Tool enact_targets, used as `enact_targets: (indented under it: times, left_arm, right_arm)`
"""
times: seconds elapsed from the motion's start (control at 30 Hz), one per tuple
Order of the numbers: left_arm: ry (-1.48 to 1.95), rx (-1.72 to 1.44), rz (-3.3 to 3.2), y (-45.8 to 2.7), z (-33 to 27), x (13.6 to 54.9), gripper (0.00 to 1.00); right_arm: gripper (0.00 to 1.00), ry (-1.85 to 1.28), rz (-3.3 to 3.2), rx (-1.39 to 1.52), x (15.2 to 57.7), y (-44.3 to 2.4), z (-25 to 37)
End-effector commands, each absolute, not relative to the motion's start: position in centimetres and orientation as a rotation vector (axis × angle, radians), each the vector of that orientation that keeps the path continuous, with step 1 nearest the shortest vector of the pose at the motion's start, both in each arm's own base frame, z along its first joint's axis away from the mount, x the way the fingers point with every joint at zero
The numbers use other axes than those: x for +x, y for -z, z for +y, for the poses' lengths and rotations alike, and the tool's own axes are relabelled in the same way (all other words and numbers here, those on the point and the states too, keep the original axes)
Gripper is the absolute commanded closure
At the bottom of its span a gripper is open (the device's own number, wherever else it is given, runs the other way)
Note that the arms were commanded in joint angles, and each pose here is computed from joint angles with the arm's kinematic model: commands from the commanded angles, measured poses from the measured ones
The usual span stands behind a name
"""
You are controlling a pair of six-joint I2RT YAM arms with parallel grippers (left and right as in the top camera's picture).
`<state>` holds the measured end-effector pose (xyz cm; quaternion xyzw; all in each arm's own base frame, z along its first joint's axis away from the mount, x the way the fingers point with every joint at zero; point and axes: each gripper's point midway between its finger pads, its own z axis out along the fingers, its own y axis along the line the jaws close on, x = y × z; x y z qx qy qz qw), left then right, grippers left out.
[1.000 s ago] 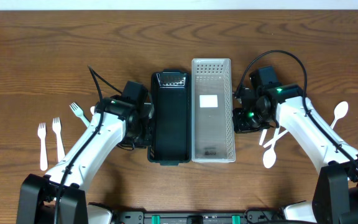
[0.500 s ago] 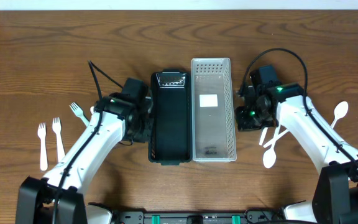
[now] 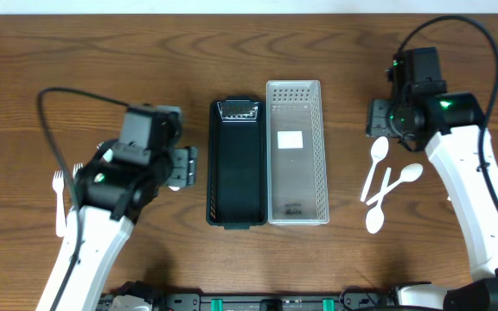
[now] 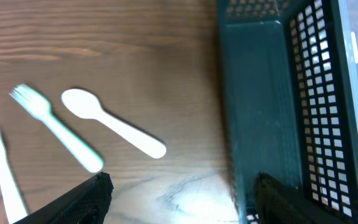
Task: Pack container
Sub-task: 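Grasp a white spoon on the right with the right gripper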
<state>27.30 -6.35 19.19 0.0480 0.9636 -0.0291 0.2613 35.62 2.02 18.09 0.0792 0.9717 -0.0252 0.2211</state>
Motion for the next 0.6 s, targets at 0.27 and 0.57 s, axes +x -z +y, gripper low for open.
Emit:
enact_targets:
  times: [0.27,0.57]
  left_arm:
    - [0.046,0.046,2.561,-21.0,-4.3,26.5,0.24]
    - [0.048,0.042,2.56,-21.1,-4.3,26.4,0.24]
  right_arm:
    - [0.36,0.079,2.892,0.606,35.6,-9.3,-0.5]
    - [0.36,0.06,3.044,0.726,34.6,-3.3,0.5]
